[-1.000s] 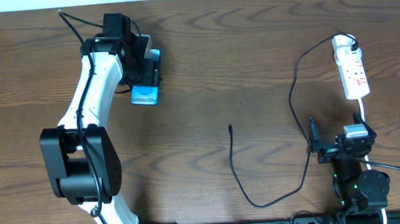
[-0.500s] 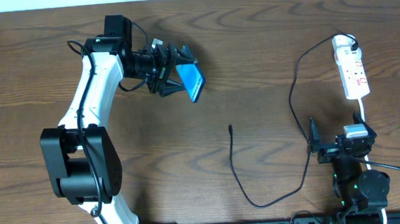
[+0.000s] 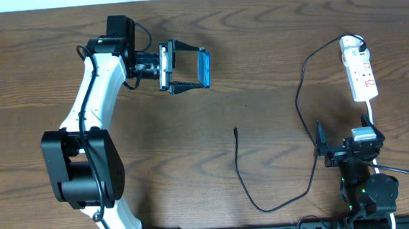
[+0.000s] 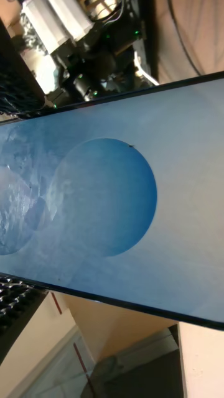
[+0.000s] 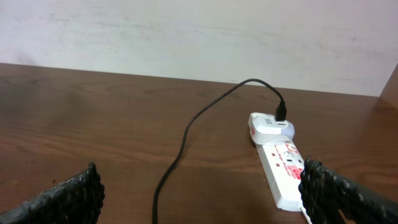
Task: Plug charger to phone and switch on socket
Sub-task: 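Lift the phone with the left gripper and turn it upright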
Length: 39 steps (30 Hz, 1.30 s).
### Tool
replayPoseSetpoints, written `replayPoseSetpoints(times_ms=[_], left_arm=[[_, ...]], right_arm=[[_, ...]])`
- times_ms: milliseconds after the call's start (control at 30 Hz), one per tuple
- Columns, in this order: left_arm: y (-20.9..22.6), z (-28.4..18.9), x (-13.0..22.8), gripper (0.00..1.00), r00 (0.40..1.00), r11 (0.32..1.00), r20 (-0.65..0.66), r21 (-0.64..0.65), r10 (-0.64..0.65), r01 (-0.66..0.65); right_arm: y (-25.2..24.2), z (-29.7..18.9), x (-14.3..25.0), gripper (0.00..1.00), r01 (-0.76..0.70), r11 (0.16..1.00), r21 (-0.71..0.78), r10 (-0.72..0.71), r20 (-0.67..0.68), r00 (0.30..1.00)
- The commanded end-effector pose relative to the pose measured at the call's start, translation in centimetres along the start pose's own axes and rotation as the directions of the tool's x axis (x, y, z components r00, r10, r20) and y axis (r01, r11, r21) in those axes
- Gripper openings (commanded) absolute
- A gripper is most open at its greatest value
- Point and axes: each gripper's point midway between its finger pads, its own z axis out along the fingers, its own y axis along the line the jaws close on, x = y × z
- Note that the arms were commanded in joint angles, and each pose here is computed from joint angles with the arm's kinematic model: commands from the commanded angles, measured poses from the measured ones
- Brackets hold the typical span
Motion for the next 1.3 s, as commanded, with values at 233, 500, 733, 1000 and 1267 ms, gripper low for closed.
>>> replayPoseSetpoints(times_ms=[233,500,733,1000,1267], left_arm=[[-1.0,-0.3,2.7,0.07,0.994,0.999,-0.111,0.041,-0.014,0.019],[-1.0,-0.3,2.7,0.08,0.994,0.999,-0.111,0.041,-0.015,0.020],[-0.9,-0.3,2.7,0.07,0.994,0.999,-0.110,0.040,-0.016,0.020],[-0.9,-0.3,2.7,0.07,0.992,0.998,-0.110,0.036,-0.055,0.059],[-0.4,-0.2,1.1,0.08,0.998,0.998,-0.013,0.008,-0.058,0.058]], right_arm=[[0.0,0.0,0.0,0.99,0.013,1.000,0.001,-0.013,0.000,1.000],[0.0,0.0,0.0,0.99,0.013,1.000,0.001,-0.013,0.001,1.000],[0.0,0.0,0.0,0.99,0.013,1.000,0.001,-0.013,0.001,1.000],[0.0,0.0,0.0,0.99,0.013,1.000,0.001,-0.013,0.001,1.000],[0.0,0.0,0.0,0.99,0.013,1.000,0.001,-0.013,0.001,1.000]])
